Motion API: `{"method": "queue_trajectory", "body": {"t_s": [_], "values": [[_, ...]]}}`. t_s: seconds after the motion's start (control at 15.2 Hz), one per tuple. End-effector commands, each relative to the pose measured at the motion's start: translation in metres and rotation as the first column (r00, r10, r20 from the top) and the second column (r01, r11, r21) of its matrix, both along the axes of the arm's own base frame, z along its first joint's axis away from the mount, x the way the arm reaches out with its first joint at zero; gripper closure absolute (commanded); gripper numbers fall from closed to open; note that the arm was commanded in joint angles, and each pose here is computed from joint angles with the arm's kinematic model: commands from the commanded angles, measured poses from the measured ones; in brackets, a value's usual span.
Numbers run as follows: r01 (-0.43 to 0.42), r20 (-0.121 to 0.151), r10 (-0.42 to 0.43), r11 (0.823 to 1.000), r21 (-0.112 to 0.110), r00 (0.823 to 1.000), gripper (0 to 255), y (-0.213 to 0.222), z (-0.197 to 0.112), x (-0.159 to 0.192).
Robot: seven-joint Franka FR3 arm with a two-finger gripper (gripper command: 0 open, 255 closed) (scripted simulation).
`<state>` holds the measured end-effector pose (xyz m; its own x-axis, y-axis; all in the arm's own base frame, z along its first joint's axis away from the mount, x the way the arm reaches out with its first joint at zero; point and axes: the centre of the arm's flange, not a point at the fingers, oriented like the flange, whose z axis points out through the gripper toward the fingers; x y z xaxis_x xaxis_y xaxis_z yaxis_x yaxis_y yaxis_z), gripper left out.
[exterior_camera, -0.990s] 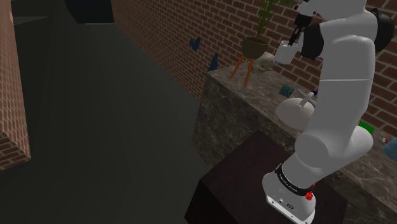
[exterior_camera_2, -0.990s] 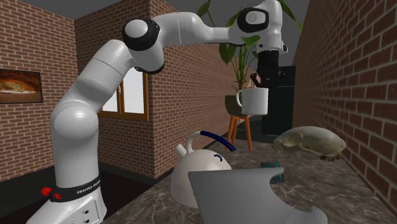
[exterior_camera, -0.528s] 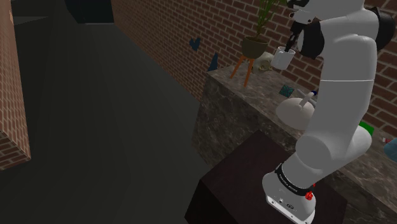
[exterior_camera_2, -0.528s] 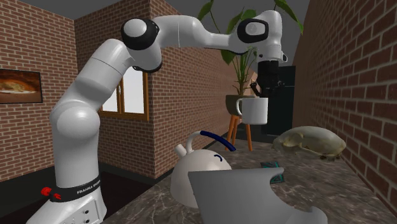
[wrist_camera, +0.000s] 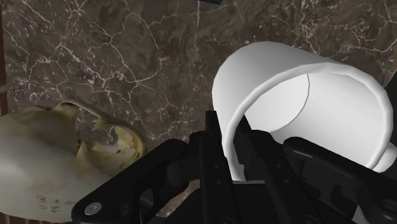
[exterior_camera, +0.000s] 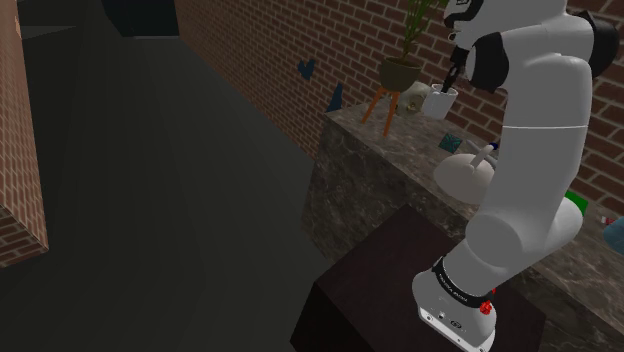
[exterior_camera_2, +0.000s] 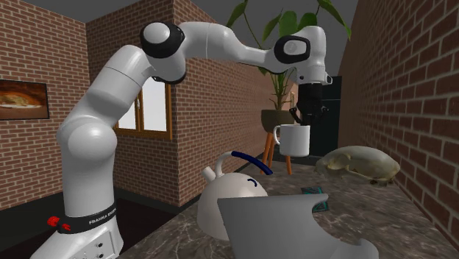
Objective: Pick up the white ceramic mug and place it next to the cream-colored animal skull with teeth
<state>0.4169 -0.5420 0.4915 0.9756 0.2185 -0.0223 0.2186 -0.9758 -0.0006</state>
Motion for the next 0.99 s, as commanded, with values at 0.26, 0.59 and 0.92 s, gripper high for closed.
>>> {"method": "queue_trajectory", "body": {"t_s": [0.26, 0.59, 0.92], "values": [[-0.001, 0.000, 0.001, 1.000, 0.000, 1.000, 255, 0.001, -0.032, 0.000], [-0.001, 0.000, 0.001, 1.000, 0.000, 1.000, 255, 0.001, -0.058, 0.000], [-0.001, 0.000, 0.001, 1.000, 0.000, 1.000, 255, 0.001, -0.085, 0.000]]}}
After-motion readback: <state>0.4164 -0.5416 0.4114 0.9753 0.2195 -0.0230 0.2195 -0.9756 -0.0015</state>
